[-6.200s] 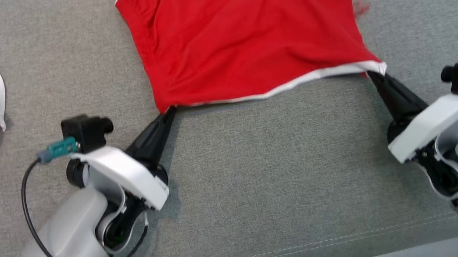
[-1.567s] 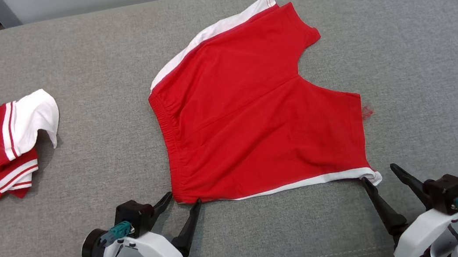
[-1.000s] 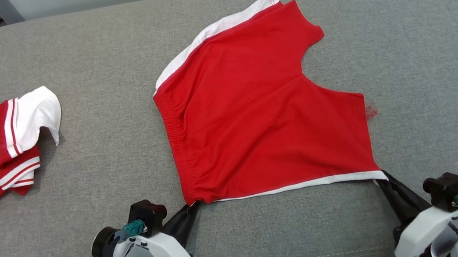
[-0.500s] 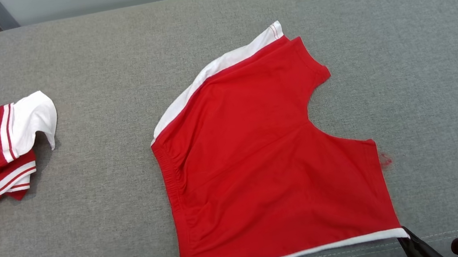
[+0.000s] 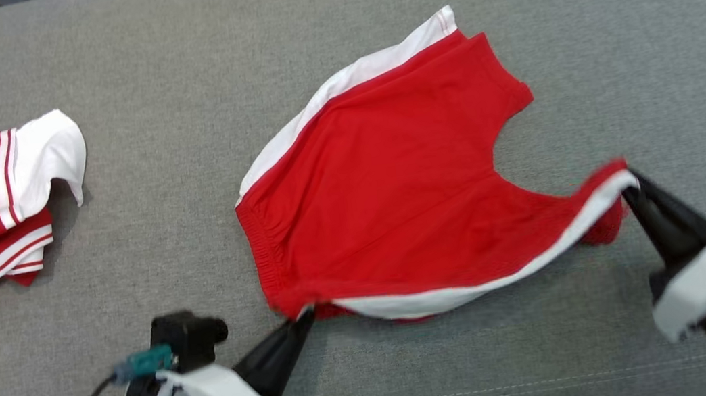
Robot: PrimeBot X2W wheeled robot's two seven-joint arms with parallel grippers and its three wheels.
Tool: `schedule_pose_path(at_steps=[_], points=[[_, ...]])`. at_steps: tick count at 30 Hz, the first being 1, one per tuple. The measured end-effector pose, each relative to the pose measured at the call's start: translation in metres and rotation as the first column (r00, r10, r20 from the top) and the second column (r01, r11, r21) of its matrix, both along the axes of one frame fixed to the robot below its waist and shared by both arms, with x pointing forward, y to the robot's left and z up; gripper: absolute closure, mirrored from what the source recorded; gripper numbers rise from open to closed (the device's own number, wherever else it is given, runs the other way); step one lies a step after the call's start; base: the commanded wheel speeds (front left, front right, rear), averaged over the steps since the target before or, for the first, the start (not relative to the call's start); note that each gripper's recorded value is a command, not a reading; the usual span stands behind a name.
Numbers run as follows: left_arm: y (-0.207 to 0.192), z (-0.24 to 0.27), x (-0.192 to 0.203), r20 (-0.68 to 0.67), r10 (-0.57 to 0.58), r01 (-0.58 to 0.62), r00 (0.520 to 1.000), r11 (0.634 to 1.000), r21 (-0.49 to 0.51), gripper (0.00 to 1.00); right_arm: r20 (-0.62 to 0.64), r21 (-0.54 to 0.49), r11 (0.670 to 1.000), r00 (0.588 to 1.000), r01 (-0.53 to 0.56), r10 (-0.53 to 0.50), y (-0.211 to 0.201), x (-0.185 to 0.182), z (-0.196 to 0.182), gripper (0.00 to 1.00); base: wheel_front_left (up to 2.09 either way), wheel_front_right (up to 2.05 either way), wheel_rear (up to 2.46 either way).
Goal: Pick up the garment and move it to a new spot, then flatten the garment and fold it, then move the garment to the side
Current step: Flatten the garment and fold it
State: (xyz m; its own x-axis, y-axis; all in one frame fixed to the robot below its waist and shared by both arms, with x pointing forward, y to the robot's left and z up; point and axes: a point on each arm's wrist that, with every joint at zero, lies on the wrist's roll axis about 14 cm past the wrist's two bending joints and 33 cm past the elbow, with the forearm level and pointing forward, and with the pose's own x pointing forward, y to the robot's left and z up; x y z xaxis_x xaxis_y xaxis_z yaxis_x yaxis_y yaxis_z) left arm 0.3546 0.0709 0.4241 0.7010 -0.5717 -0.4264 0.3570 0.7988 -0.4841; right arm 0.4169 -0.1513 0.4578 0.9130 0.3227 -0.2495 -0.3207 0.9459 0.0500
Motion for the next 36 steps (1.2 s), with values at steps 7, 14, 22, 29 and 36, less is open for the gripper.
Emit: schedule_pose_path(at_steps=[7,14,22,29,36], points=[[-0.004,0.016,0.052,0.086,0.082,-0.074,0.993,0.993,-0.088,1.00,0.039,-0.074,0.984,0.986,-0.161,0.164,0.038,0.088,0.017,1.00,0.00,0.00,0.00],[0.018,0.010,0.092,0.091,0.234,-0.219,0.968,0.964,-0.149,1.00,0.008,-0.127,0.959,0.966,-0.255,0.258,0.075,0.159,0.013,1.00,0.00,0.00,0.00],[0.039,-0.010,0.111,0.026,0.352,-0.342,0.935,0.922,-0.183,1.00,-0.064,-0.143,0.946,0.956,-0.292,0.286,0.096,0.205,-0.017,1.00,0.00,0.00,0.00],[0.037,-0.025,0.114,-0.013,0.342,-0.339,0.940,0.926,-0.167,1.00,-0.113,-0.123,0.944,0.949,-0.306,0.293,0.107,0.217,-0.045,0.74,0.00,0.00,0.00],[0.042,-0.019,0.121,0.076,0.358,-0.344,0.931,0.926,-0.157,0.00,-0.059,-0.077,0.959,0.961,-0.274,0.270,0.103,0.221,-0.037,0.00,0.00,0.00,0.00]])
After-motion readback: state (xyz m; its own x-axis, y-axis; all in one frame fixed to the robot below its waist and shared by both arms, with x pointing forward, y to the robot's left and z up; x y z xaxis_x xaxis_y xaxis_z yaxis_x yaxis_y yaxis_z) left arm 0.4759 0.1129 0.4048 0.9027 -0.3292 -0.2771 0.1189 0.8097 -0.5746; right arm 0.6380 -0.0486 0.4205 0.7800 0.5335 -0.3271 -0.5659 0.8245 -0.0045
